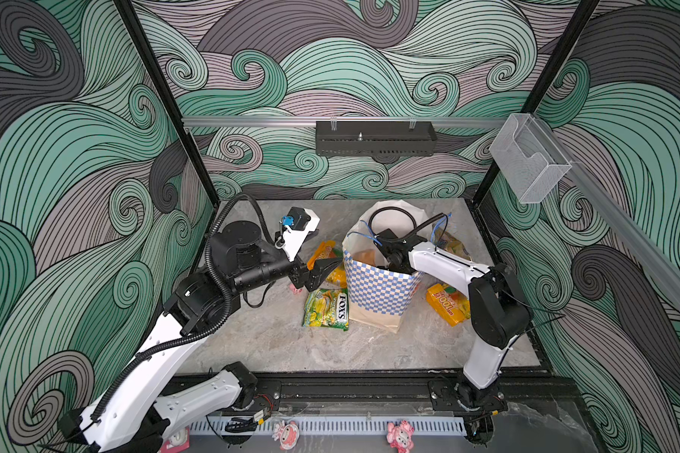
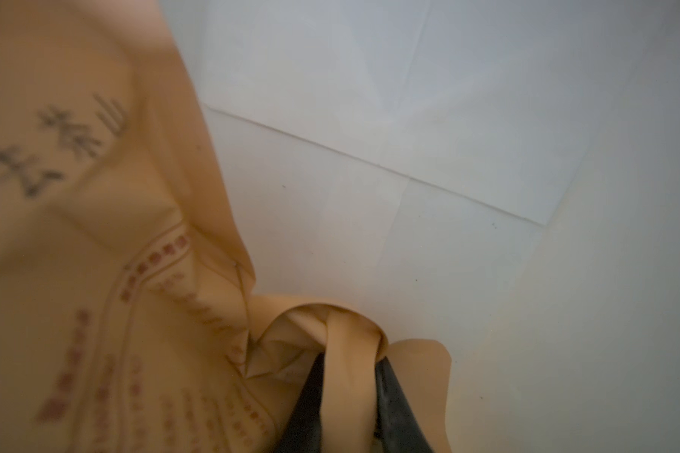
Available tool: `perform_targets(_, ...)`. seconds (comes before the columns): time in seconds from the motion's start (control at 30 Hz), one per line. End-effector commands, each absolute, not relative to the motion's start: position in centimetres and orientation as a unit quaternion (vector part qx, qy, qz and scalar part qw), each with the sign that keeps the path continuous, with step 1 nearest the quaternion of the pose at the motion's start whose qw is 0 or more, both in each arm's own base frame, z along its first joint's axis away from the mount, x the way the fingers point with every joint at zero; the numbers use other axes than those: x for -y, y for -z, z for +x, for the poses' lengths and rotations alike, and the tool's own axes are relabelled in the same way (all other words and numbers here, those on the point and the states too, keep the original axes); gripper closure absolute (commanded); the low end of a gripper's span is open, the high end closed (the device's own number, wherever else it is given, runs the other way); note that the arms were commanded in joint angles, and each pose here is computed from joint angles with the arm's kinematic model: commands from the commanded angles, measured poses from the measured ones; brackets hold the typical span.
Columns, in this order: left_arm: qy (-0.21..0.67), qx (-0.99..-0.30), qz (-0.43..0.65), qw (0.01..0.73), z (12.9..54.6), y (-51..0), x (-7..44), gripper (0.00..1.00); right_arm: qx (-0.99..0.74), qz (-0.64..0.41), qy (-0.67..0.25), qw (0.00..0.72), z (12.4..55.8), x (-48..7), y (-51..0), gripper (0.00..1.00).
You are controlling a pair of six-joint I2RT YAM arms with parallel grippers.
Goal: Take the snacks out of the paper bag
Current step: 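Close the right gripper on the brown pouch's top edge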
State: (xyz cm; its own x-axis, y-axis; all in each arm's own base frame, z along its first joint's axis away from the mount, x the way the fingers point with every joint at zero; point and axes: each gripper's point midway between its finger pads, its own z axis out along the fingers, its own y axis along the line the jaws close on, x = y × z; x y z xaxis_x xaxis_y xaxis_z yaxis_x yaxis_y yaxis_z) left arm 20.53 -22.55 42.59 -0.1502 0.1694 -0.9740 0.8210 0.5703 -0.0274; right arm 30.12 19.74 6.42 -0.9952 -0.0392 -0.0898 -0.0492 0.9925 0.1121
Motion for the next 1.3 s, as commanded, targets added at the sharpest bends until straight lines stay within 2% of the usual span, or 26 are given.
perform_targets(0.0, 0.286, -0.704, 0.349, 0.548, 20.8, -42.4, 22.1, 0.09, -0.996, -0.027, -0.067, 0.056, 30.2, -19.7, -8.5, 1.0)
perform_targets(0.63, 0.269, -0.745, 0.349, 0.501, 22.1, -38.7, 22.7, 0.08, -0.987, -0.042, -0.106, 0.117, 30.2, -19.9, -14.2, 1.0)
perform_targets(1.13, 0.325, -0.762, 0.318, 0.461, 23.9, -38.6, 25.7, 0.1, -0.976, -0.032, -0.133, 0.17, 30.3, -19.7, -17.7, 1.0)
perform_targets(1.27, 0.364, -0.764, 0.305, 0.437, 24.5, -38.6, 27.4, 0.12, -0.972, -0.029, -0.144, 0.183, 30.2, -19.8, -18.8, 1.0)
